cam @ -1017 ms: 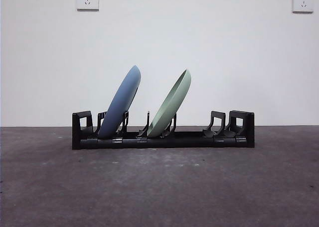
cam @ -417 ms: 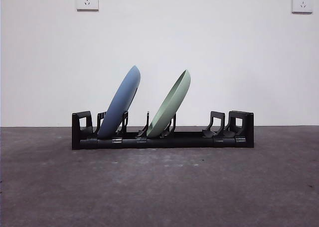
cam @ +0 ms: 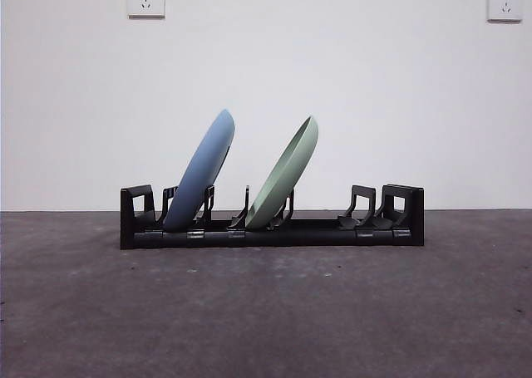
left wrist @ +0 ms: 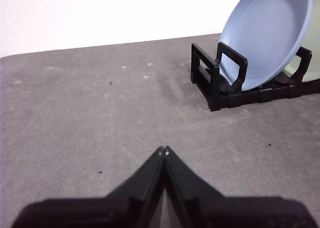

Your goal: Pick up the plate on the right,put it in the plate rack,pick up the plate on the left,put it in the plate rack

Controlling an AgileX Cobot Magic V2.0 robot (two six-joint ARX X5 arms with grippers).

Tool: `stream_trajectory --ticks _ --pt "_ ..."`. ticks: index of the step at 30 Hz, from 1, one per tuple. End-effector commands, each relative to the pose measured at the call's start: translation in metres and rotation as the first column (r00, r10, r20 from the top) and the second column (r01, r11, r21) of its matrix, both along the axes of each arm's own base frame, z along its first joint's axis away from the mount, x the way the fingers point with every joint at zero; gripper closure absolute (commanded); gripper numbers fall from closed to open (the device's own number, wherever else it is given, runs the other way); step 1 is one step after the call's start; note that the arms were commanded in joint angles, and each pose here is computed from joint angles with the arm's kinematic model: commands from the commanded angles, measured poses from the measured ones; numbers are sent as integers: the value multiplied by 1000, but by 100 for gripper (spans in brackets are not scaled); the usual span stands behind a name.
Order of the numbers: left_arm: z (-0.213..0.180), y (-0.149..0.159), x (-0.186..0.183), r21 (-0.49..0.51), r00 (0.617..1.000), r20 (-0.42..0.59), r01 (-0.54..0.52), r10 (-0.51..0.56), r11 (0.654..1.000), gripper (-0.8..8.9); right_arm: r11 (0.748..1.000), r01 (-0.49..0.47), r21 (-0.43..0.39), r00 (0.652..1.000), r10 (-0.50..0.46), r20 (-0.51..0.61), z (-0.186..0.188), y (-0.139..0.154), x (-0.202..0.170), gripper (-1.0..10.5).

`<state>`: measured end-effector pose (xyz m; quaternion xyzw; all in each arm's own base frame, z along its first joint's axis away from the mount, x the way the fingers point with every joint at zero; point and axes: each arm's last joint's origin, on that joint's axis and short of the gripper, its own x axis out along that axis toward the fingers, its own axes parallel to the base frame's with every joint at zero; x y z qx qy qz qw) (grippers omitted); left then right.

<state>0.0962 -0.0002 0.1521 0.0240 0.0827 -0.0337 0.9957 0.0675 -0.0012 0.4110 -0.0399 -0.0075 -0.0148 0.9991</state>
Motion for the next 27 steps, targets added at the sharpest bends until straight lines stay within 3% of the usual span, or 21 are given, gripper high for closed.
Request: stream_trajectory --ticks 1,13,19,27 --pt "-3 0 1 -12 1000 -5 -5 5 1000 817 1000 19 17 1000 -19 18 -42 -1 8 945" --pt "-3 0 1 -12 1000 -5 -5 5 1000 817 995 32 99 999 -29 -34 -190 -2 26 945" --pt "-3 0 1 -12 1000 -6 -5 5 1000 817 994 41 106 996 -32 -80 -234 -2 28 945" --pt "-3 0 1 -12 1000 -10 -5 5 1000 817 993 68 93 984 -51 -173 -259 -3 29 945"
